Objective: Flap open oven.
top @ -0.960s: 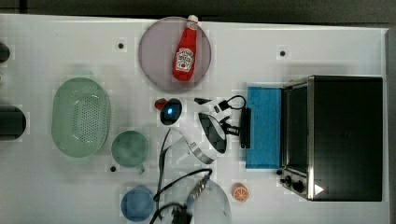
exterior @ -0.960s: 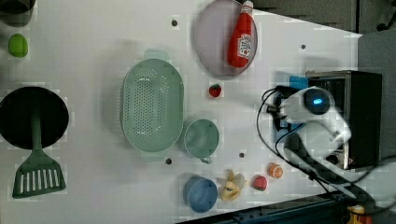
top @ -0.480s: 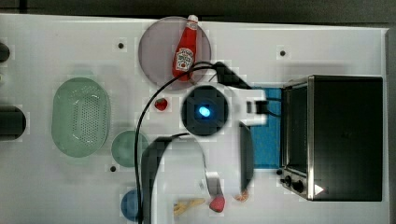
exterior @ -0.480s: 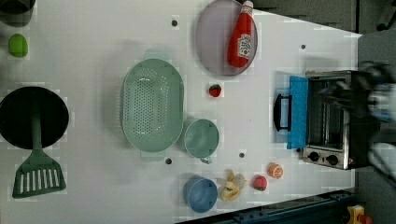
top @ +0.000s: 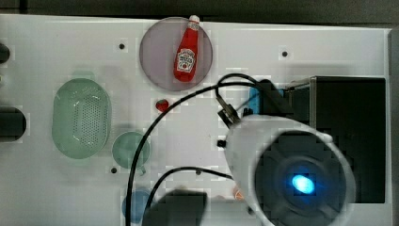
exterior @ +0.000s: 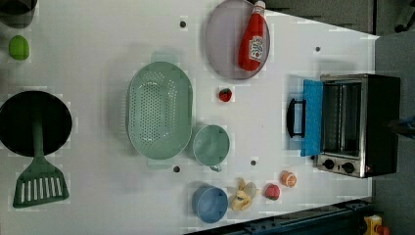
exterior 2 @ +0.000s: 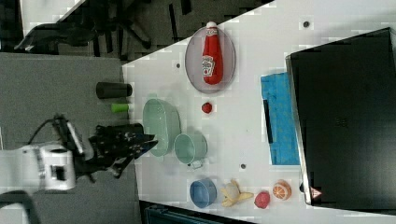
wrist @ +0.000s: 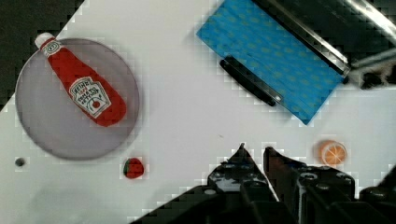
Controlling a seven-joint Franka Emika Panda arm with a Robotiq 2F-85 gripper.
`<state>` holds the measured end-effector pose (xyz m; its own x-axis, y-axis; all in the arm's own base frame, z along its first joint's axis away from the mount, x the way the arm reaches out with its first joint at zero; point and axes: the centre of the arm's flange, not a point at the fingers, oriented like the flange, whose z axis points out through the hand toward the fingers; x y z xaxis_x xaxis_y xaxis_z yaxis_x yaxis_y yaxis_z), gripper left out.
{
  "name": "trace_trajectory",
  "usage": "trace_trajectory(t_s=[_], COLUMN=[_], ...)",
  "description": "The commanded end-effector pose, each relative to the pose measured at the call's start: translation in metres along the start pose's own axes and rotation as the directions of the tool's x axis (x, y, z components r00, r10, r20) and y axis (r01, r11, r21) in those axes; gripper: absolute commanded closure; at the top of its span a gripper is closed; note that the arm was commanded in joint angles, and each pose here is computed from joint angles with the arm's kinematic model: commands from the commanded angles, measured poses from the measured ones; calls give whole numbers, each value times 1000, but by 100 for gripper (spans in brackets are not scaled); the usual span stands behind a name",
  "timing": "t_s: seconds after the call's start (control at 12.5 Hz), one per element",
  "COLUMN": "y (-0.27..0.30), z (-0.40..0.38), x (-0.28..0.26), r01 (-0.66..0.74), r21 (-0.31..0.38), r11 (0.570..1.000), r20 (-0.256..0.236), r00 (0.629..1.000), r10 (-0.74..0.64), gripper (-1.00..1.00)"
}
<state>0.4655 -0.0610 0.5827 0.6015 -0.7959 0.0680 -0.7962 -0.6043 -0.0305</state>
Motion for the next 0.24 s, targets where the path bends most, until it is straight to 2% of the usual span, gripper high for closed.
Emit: trace_trajectory(t_s=[0.08,0.24], y=[-14,-21], z=[-21,-25], x=[-2,-8], r01=[-32,-16], r21=[-10,-6], r11=[999,1000], r20=[9,3], r00=[999,1000], r10=[32,16], gripper=[65,65])
